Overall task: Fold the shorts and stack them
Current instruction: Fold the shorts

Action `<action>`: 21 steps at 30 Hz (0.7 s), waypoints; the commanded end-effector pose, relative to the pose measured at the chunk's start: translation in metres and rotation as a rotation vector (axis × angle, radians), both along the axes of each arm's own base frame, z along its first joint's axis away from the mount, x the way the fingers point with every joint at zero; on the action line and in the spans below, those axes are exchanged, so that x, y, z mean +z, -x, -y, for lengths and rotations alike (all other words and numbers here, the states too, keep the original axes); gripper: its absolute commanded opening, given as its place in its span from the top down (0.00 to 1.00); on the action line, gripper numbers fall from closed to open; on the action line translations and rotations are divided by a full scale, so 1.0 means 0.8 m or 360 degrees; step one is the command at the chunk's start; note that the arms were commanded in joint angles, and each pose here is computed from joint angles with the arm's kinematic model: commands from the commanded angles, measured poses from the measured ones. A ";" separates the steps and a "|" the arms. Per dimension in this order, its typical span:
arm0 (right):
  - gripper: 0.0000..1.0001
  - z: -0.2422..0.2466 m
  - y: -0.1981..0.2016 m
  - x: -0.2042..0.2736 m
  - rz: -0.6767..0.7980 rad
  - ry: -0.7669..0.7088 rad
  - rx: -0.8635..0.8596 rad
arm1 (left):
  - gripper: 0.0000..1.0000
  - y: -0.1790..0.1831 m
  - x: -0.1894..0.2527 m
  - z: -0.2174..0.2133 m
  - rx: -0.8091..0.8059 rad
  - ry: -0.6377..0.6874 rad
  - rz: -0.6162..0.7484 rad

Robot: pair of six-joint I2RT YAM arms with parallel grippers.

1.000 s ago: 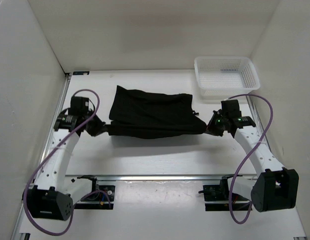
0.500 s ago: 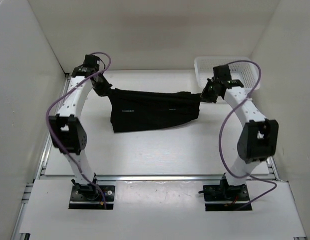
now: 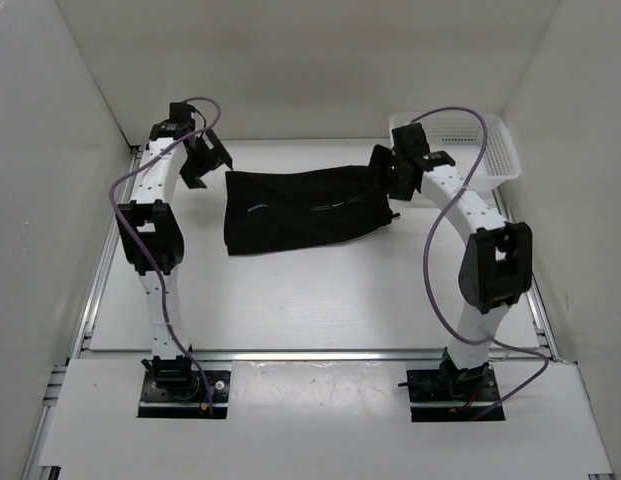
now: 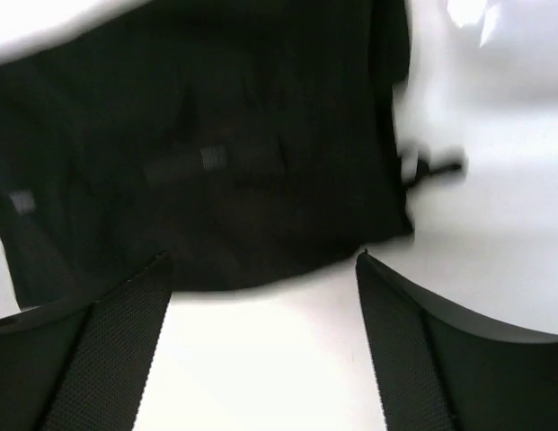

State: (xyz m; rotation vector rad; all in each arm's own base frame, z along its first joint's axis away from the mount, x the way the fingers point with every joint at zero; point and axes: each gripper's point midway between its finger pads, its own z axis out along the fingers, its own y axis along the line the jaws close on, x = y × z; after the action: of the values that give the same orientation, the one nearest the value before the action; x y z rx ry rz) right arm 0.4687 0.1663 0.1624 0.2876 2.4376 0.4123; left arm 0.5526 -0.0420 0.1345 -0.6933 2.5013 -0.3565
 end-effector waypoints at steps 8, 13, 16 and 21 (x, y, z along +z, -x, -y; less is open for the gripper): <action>0.20 0.026 0.107 -0.046 -0.0170 0.0007 -0.0008 | 0.06 0.201 -0.024 0.019 -0.0171 0.0001 -0.0221; 0.13 0.037 0.089 -0.058 -0.0230 -0.0058 -0.0037 | 0.01 0.233 -0.085 0.030 -0.0192 0.0058 -0.0413; 0.11 0.036 0.063 -0.068 -0.0237 -0.0060 -0.0034 | 0.01 0.229 -0.103 0.026 -0.0178 0.0030 -0.0448; 0.14 0.026 0.028 -0.102 -0.0285 -0.0061 -0.0026 | 0.09 0.208 -0.128 0.027 -0.0149 0.0043 -0.0470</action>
State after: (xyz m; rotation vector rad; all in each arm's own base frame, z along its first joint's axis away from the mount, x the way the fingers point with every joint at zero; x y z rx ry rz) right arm 0.4253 0.1354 0.0753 0.4035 2.6432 0.3916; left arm 0.3584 -0.0597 0.0220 -0.7100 2.9078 -0.2938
